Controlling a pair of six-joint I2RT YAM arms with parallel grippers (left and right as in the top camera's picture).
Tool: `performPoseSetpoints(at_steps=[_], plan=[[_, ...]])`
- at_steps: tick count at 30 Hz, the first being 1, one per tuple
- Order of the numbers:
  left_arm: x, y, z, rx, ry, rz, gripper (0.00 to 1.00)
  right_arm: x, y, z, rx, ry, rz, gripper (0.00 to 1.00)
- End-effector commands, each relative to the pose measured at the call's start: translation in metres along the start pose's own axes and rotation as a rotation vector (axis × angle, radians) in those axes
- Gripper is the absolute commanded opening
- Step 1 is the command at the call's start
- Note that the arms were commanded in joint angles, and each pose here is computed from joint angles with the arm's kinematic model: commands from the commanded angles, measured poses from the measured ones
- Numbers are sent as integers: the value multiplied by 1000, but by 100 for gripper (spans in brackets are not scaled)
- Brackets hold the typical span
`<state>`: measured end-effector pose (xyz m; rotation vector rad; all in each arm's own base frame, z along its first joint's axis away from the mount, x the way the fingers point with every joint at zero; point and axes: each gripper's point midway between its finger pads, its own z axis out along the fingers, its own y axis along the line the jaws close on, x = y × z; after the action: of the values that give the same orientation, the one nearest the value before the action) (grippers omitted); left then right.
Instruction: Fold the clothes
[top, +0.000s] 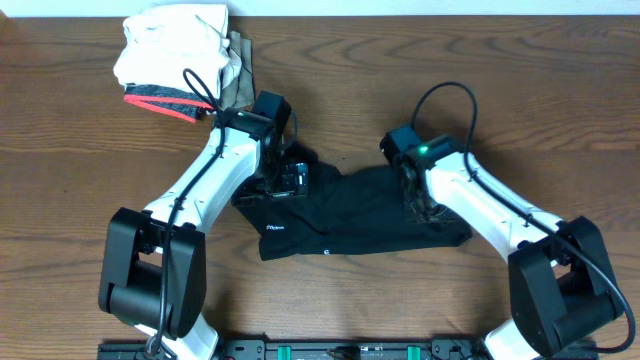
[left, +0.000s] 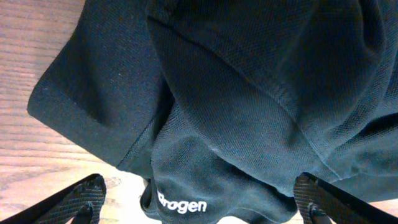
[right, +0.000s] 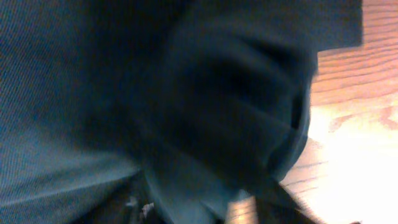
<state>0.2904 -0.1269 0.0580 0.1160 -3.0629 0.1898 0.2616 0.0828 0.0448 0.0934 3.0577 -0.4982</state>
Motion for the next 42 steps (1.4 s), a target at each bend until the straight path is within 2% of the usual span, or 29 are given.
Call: performPoseSetpoints(at_steps=[1,5,10,13,18,24,33,35,36,42], plan=[[3,2,3,-7,13,-12,98,3,3,1,2,2,-10,99],[4,2,3,-8,14,-12,98,3,-8,-1,18,24,37,99],[4,3,3,-8,16,-12,98,-16,-48,-23,43,20,181,99],[4,3,3,-8,16,-12,98,-34,-63,-29,-61,28,223,99],[4,3,3,-8,16,-12,98,-48,-57,-22,-414,78,156,99],[4,3,3,-8,15,-12,98,-42,-77,-4,-537,137,299,99],[4,3,3,-8,16,-12,98,-39,-54,29,-711,90,321,97],[4,3,3,-8,16,-12,98,-40,-48,33,-740,70,319,91],[4,3,3,-8,16,-12,98,-41,-47,35,-743,63,318,83],[4,3,3,-8,16,-12,98,-50,-47,36,-749,26,331,30]])
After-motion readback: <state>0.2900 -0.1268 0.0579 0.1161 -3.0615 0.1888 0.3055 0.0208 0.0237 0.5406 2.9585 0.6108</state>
